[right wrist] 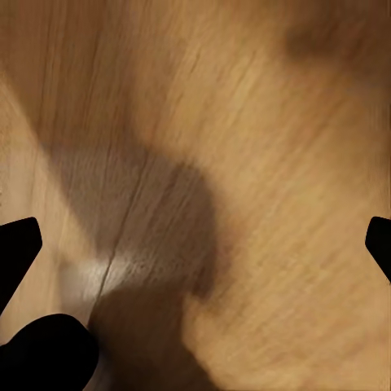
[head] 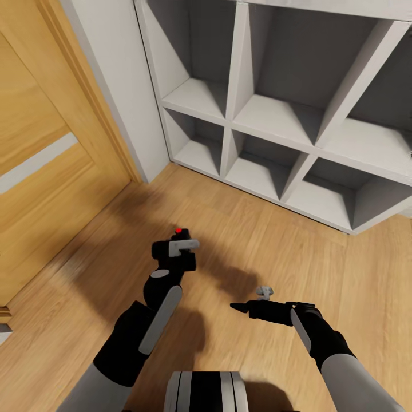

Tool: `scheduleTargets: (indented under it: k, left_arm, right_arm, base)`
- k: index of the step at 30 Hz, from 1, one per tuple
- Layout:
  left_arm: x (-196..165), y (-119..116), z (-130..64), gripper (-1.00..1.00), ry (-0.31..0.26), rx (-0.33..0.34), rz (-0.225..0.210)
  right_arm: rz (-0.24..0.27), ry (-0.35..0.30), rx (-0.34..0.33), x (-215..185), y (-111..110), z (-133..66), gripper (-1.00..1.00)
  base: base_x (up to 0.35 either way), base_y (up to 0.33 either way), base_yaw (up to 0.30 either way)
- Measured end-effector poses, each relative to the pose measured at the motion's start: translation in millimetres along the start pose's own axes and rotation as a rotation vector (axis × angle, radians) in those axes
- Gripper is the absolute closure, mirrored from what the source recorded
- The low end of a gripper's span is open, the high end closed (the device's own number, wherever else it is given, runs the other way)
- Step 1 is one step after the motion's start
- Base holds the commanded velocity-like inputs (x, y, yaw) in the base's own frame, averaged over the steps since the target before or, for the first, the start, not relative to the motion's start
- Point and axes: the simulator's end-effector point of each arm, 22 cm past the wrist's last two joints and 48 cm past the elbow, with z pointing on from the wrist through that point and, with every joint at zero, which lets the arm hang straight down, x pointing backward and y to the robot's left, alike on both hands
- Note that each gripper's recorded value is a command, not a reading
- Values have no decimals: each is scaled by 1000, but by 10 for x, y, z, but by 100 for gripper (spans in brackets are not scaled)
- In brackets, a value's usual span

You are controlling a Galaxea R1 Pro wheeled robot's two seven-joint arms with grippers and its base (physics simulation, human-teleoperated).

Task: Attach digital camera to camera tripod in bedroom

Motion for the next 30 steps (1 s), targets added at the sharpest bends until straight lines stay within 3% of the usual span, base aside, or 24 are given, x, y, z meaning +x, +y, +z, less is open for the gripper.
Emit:
scheduleTargets:
  k: [5,7,11,15,19,24,30]
  left_arm:
    - [-78,-37,-73,100,-8,23,-21]
    - [-91,-77,-90,100,-6,64,-27]
    - [-92,-163,-136,100,4,216,-43]
    - [-279,101,-211,100,-25,394,-122]
    - [-500,275,-359,100,-58,508,-196]
    - [-644,353,-510,100,-78,588,-237]
    - [-783,365,-649,100,-102,623,-249]
  right_arm:
    - [-14,-14,0,-81,61,-58,-100]
    - [-19,-20,-1,-114,86,-82,-100]
    - [-30,-32,-3,-179,141,-127,-100]
    - [-41,-44,-4,-242,196,-173,-100]
    - [-53,-55,-4,-302,250,-219,-100]
    - [-68,-69,-6,-377,321,-278,-100]
    - [-84,-86,-9,-465,408,-351,-100]
  base:
    - [0,0,0]
    - [0,0,0]
    - [0,0,0]
    - [0,0,0]
    - [0,0,0]
    - [0,0,0]
    - [0,0,0]
